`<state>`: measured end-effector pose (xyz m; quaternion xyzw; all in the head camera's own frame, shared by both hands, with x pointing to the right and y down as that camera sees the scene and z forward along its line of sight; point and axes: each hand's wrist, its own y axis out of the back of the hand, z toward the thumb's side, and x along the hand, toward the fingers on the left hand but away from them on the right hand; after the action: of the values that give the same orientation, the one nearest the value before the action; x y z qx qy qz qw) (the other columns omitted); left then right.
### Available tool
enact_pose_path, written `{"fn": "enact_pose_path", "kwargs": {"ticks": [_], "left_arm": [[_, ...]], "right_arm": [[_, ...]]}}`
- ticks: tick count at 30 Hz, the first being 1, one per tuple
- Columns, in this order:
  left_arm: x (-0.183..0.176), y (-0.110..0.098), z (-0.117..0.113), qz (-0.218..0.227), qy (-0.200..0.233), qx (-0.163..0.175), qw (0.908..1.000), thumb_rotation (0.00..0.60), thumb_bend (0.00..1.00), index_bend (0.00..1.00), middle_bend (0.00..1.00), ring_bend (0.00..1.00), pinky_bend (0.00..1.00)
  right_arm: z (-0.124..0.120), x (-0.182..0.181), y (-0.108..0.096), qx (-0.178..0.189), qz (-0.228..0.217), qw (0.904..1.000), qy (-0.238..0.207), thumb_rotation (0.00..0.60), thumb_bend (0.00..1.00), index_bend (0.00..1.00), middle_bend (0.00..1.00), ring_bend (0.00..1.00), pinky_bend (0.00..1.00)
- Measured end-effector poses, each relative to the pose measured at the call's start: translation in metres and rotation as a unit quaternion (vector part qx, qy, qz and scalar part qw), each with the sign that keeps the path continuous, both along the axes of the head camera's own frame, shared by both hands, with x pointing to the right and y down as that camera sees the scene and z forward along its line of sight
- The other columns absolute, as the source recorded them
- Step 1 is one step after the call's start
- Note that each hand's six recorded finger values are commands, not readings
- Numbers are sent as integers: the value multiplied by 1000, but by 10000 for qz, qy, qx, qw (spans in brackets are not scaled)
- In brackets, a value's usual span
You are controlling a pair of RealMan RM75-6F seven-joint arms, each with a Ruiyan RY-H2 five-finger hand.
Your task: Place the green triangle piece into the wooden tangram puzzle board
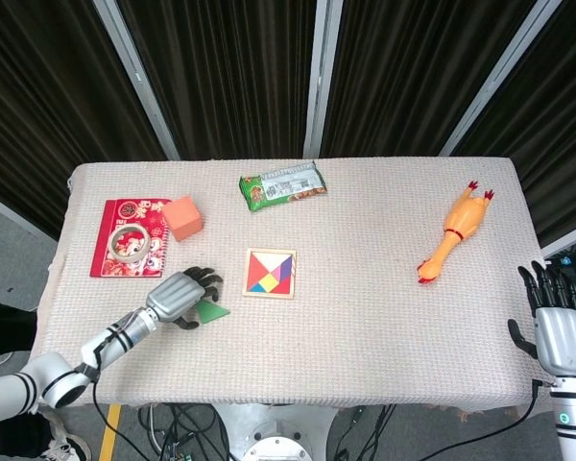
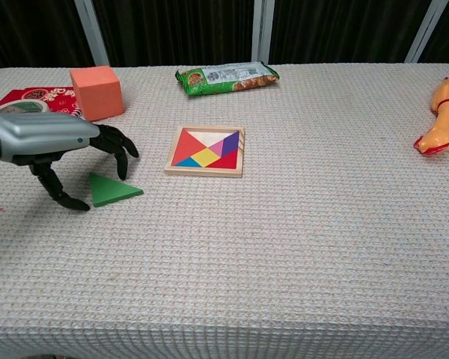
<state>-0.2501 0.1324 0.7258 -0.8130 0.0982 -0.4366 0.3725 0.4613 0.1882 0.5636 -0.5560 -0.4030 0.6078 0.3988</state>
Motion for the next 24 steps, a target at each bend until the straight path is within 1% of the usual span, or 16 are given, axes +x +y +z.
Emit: {"fn": "enact_pose_path", "kwargs": {"ticks": [6,14,24], "left_arm": [[2,0,-1,5,19,14,10000,600,175,377,147,64,165],[4,-1,-1,-17,40,24,10000,600,186,417,156,64,170],[6,0,2,-56,41,14,10000,600,186,419,155,64,170]], "right_arm": [[1,2,0,1,31,10000,-16,600,265,0,0,0,0],[4,3,1,-52,54,10000,0,600,265,0,0,0,0],[4,5,2,-65,81,9999,5,600,265,0,0,0,0]]}}
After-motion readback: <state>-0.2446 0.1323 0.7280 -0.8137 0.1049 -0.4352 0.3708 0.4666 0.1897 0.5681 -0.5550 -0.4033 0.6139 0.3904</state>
